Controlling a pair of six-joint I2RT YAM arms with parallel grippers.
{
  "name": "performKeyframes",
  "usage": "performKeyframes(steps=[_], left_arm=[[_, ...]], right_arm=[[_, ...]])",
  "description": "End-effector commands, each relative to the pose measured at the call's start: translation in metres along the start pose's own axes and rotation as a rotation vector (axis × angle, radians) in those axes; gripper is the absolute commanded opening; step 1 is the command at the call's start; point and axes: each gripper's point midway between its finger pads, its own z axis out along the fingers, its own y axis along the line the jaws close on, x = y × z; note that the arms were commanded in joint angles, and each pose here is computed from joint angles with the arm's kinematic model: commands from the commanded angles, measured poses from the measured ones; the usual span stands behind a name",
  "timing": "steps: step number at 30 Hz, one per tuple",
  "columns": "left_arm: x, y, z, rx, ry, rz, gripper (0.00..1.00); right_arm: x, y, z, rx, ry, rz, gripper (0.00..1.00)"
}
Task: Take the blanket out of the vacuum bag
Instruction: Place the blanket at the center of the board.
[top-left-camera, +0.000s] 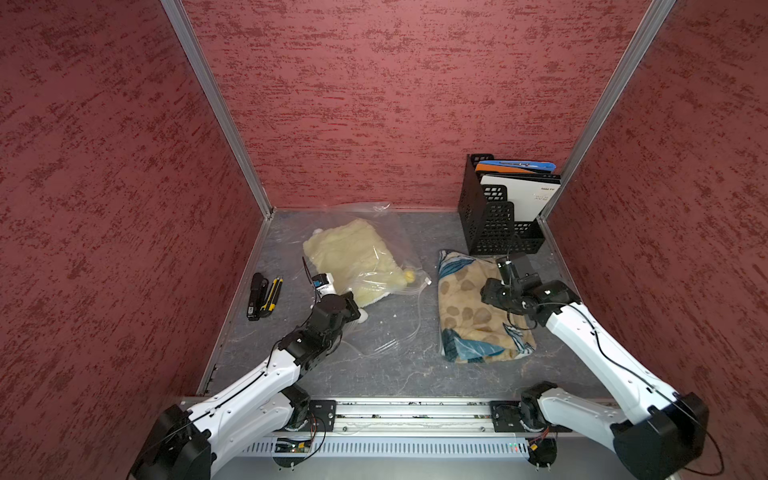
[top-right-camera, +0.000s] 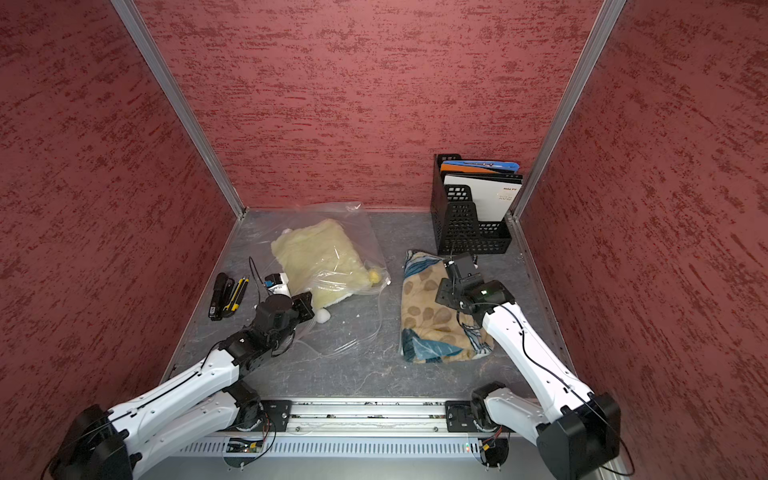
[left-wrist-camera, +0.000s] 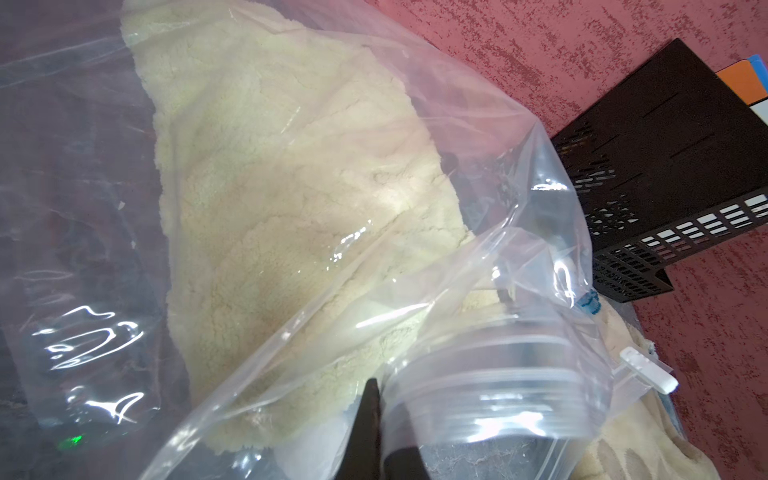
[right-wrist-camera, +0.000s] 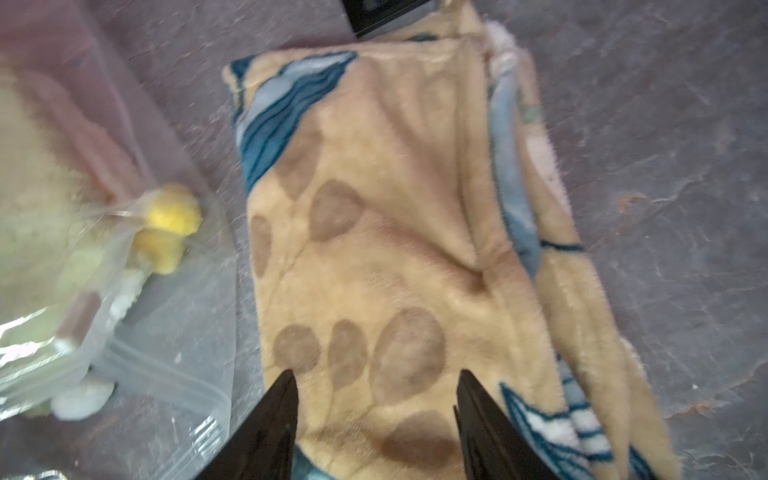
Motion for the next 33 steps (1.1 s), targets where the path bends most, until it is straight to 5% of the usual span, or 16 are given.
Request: performKeyframes(steps=[1, 6, 14, 19, 23, 33], left_arm=[[-0.016, -0.017, -0.001, 0.053, -0.033, 0.001, 0.01], [-0.017, -0.022, 0.000, 0.060, -0.021, 0.009, 0.01], [-0.017, -0.017, 0.005, 0.041, -0.009, 0.015, 0.01], [-0.017, -0.013, 0.005, 0.030, -0.002, 0.023, 0.01], [-0.015, -0.011, 0.006, 0.028, 0.008, 0.024, 0.01], [-0.020, -0.013, 0.007, 0.023, 0.010, 0.037, 0.00]], right_arm=[[-0.050, -0.008, 0.008, -0.021, -0.083, 0.064, 0.61], [-0.102, -0.051, 0.062, 0.146, -0.163, 0.103, 0.63], [-0.113, -0.044, 0.134, 0.126, -0.087, 0.041, 0.56], [-0.121, -0.039, 0.136, 0.098, -0.131, 0.015, 0.41], [-0.123, -0.044, 0.145, 0.137, -0.114, -0.006, 0.03], [-0.161, -0.023, 0.120, 0.080, -0.264, -0.009, 0.00]])
